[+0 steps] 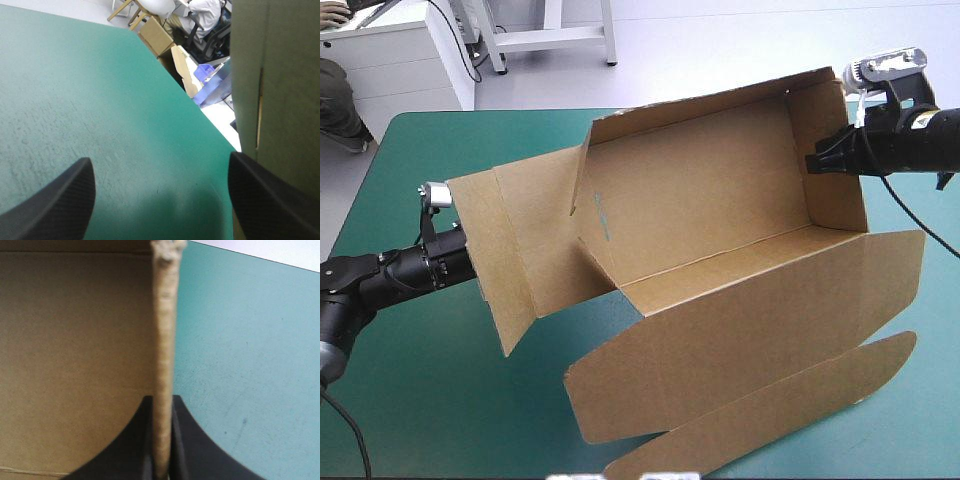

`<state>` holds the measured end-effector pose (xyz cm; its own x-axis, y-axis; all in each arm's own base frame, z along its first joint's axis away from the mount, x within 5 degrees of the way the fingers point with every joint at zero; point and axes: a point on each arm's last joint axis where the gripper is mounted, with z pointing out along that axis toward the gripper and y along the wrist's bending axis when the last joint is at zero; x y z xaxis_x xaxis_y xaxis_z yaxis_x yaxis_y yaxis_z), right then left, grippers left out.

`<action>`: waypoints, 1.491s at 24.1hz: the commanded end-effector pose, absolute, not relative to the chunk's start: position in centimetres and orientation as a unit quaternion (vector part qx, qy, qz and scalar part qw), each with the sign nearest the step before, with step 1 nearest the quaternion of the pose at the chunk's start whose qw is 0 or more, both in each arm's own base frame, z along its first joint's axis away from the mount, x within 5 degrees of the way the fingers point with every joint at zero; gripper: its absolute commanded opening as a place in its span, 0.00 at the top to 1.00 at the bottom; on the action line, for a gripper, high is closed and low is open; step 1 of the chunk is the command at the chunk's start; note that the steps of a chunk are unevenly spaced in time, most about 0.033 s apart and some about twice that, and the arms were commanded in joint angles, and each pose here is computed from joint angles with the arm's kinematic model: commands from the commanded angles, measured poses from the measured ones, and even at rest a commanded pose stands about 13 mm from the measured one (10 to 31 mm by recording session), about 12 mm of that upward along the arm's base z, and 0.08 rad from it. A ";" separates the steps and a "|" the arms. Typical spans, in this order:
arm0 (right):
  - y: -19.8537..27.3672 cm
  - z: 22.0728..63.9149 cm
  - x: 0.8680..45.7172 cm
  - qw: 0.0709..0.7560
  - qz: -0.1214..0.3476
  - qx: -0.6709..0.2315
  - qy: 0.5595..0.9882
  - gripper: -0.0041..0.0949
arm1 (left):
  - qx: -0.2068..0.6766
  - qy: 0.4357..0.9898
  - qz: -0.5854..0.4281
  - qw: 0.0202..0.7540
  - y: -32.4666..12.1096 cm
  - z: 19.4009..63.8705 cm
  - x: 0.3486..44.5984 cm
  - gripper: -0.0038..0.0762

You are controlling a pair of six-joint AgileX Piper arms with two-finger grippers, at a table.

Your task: Fold the box

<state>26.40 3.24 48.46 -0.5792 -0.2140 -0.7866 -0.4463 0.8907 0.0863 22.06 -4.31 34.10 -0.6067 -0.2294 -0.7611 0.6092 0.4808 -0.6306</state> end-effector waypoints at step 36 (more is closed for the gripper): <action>9.3 50.7 27.9 0.541 0.168 -0.126 0.814 0.97 | 0.229 0.704 -0.443 0.506 -7.8 46.1 20.3 0.23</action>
